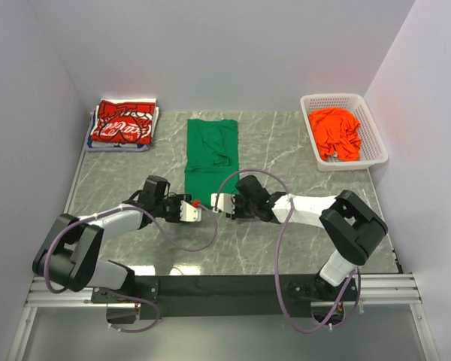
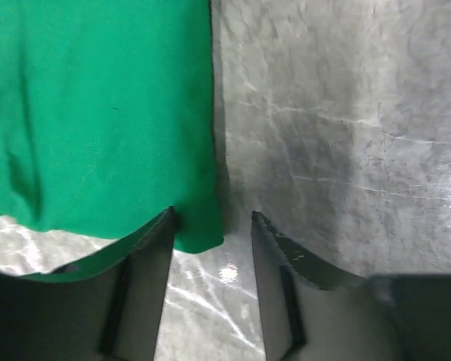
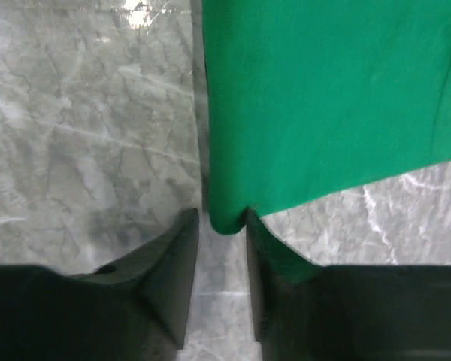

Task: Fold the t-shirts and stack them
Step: Fold the tshirt

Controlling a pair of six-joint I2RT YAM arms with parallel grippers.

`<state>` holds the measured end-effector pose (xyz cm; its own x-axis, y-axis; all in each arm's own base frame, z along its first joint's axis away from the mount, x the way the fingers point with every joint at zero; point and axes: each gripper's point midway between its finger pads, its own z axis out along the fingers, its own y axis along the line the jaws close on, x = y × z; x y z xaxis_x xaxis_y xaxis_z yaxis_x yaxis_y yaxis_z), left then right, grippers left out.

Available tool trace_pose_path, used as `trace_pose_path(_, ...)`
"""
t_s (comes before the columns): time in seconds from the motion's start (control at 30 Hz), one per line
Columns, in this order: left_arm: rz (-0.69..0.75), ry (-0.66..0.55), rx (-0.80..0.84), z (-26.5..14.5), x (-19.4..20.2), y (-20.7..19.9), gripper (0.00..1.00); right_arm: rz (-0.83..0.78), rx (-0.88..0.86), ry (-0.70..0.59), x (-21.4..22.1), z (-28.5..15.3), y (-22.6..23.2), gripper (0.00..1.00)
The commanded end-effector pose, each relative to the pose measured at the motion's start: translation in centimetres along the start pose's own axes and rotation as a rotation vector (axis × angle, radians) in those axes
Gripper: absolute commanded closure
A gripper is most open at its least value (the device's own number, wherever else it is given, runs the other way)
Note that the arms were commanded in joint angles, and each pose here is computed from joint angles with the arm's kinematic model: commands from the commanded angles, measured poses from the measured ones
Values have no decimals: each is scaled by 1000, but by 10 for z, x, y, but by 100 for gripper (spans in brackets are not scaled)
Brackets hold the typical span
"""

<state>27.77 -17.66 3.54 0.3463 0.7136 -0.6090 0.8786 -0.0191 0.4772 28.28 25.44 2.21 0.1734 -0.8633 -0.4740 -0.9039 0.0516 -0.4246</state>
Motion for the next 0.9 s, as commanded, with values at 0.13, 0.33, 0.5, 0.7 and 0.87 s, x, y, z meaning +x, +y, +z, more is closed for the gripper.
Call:
trace_pose_path(0.13,33,46,-29,11,8,20,66,-80,36,11,-10,7,-16,88)
trace_pose_path(0.33,-15,6,-6,0,-9,17,93,-28,14,-21,-21,-5,-14,100)
trace_pose_path(0.5,-87,-51,42,-24,-37,5,99,62,-33,-67,-37,-37,-7,100)
trace_pose_path(0.7,-176,-115,127,-60,-70,-31,99,153,-146,-110,-47,-85,22,100)
trace_pose_path(0.87,-273,-202,215,-93,-102,-67,99,170,-296,-191,-59,-130,63,100)
